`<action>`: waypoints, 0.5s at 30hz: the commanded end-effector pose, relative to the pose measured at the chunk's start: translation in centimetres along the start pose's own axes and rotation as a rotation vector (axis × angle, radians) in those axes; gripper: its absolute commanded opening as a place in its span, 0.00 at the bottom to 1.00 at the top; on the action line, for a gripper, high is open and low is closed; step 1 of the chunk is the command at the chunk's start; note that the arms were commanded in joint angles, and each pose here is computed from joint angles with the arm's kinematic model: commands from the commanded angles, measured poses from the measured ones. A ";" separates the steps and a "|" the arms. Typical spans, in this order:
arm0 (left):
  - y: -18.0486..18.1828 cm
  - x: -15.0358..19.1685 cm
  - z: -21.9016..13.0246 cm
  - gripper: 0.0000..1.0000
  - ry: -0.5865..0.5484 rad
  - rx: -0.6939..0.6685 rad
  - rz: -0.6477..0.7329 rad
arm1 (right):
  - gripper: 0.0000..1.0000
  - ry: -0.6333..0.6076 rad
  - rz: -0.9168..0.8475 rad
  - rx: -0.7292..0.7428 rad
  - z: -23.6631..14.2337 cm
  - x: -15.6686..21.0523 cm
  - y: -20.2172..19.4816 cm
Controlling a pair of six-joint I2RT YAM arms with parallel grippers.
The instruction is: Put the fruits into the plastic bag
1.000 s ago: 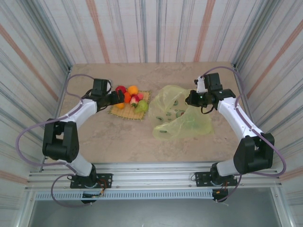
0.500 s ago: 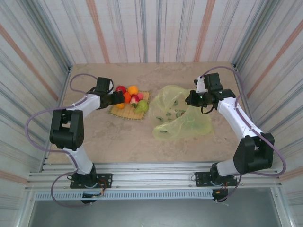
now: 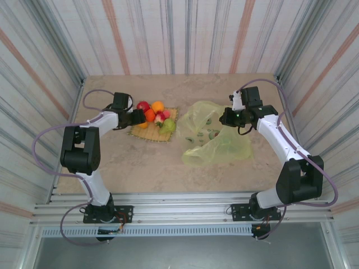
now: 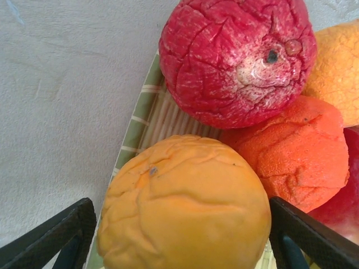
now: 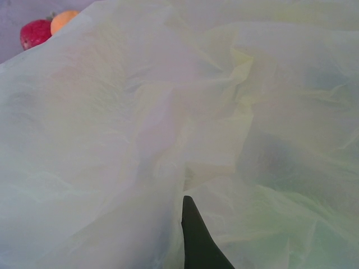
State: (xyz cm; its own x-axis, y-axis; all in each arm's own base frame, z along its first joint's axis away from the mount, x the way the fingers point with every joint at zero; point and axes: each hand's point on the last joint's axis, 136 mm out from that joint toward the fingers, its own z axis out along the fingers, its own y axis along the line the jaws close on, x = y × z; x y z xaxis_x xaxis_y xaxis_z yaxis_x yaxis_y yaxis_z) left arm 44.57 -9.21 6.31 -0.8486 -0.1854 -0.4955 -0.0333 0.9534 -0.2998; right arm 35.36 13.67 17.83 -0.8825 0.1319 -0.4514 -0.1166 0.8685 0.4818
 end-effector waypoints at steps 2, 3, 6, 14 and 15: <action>-0.2 -0.4 0.7 0.78 0.000 0.027 0.005 | 0.00 0.009 -0.007 0.009 -0.2 0.0 -0.2; -0.2 -0.5 0.7 0.76 -0.003 0.029 0.007 | 0.00 0.009 -0.009 0.011 -0.2 0.1 -0.3; -0.3 -0.5 0.2 0.73 -0.009 0.031 0.007 | 0.00 0.010 -0.008 0.014 -0.2 0.1 -0.3; -0.5 -0.3 -3.0 0.63 -0.060 0.032 0.007 | 0.00 0.012 -0.006 0.011 -0.2 0.3 -0.3; -0.5 -0.2 -3.6 0.62 -0.068 0.030 0.008 | 0.00 0.013 -0.006 0.011 -0.2 0.4 -0.3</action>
State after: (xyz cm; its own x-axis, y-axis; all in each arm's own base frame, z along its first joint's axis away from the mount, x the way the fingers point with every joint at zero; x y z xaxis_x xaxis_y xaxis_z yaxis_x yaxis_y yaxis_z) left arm 43.38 -9.34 6.82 -0.8450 -0.1856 -0.5016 -0.0204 0.9484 -0.3166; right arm 35.30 13.65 17.78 -0.8837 0.1297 -0.4497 -0.1168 0.8693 0.4803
